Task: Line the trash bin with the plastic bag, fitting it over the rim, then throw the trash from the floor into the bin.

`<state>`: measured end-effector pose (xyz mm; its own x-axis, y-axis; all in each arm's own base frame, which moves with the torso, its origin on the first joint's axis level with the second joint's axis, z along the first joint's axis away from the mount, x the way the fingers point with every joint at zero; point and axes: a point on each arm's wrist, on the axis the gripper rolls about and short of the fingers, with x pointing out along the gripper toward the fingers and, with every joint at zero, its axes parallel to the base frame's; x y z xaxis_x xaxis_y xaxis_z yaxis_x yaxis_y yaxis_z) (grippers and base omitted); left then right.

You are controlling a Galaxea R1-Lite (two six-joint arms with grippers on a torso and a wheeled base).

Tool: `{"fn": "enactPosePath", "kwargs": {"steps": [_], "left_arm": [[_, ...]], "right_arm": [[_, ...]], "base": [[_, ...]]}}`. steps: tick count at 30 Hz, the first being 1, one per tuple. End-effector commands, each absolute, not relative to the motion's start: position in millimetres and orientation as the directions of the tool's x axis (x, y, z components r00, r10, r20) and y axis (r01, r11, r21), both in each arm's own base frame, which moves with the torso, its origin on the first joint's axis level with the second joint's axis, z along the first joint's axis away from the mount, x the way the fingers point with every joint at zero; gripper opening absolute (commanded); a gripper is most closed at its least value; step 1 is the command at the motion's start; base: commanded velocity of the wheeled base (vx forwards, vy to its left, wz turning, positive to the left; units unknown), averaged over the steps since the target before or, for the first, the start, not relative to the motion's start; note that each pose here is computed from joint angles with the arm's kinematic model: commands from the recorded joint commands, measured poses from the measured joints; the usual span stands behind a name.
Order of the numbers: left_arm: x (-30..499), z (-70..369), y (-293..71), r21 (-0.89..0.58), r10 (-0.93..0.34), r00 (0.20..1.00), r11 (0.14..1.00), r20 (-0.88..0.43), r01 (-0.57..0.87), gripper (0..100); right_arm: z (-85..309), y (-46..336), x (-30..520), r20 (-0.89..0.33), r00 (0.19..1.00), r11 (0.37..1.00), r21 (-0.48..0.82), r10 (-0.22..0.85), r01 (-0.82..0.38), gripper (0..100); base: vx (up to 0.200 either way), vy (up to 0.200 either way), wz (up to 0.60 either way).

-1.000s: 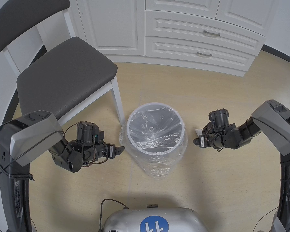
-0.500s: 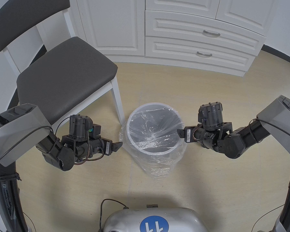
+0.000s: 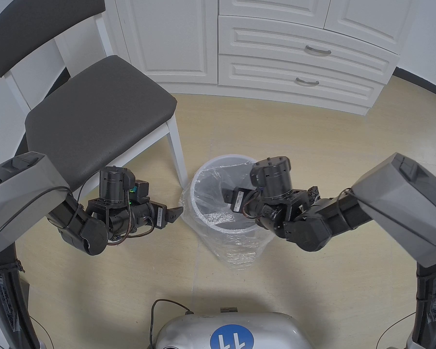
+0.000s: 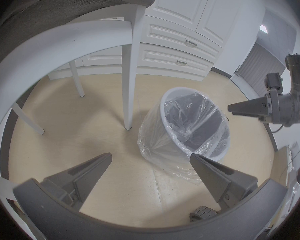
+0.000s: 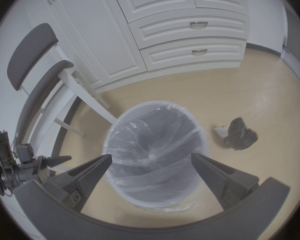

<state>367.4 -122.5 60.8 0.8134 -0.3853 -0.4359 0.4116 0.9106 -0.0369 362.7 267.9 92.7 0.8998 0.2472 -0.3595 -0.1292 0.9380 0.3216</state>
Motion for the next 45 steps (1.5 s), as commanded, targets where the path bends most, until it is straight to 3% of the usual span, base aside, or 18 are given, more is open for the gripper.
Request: {"fn": "enactPosePath", "kwargs": {"steps": [1, 6, 12, 20, 30, 38, 45], "left_arm": [[369.1, 64.4, -121.5, -0.036, -0.383, 0.821, 0.912, -0.423, 0.408, 100], [369.7, 64.1, -121.0, -0.036, -0.382, 0.821, 0.913, -0.423, 0.406, 100], [370.8, 62.9, -121.4, -0.036, -0.382, 0.822, 0.913, -0.422, 0.406, 100], [370.0, 61.7, -122.4, -0.036, -0.384, 0.820, 0.912, -0.425, 0.409, 100], [370.1, 62.3, -121.8, -0.034, -0.383, 0.821, 0.912, -0.423, 0.408, 100], [370.7, 62.1, -121.4, -0.036, -0.382, 0.821, 0.913, -0.423, 0.406, 100], [371.0, 62.5, -121.5, -0.035, -0.382, 0.823, 0.913, -0.421, 0.406, 100]], "right_arm": [[62.2, 293.8, 375.1, -0.372, 0.889, 0.918, 0.377, 0.268, -0.119, 100], [57.7, 300.6, 395.4, -0.328, 0.905, 0.875, 0.477, 0.270, -0.088, 100], [43.5, 300.2, 409.9, -0.332, 0.908, 0.864, 0.500, 0.254, -0.058, 100], [67.9, 284.3, 381.6, -0.473, 0.852, 0.932, 0.360, 0.224, -0.045, 100], [76.2, 280.2, 364.1, -0.554, 0.803, 0.951, 0.304, 0.221, -0.052, 100], [76.2, 294.1, 369.9, -0.450, 0.849, 0.900, 0.430, 0.276, -0.065, 100], [36.4, 318.3, 374.7, -0.329, 0.883, 0.845, 0.519, 0.334, -0.126, 100]], "base": [[0.000, 0.000, 0.00], [0.000, 0.000, 0.00], [0.000, 0.000, 0.00], [0.000, 0.000, 0.00], [0.000, 0.000, 0.00], [0.000, 0.000, 0.00], [0.000, 0.000, 0.00]]}}
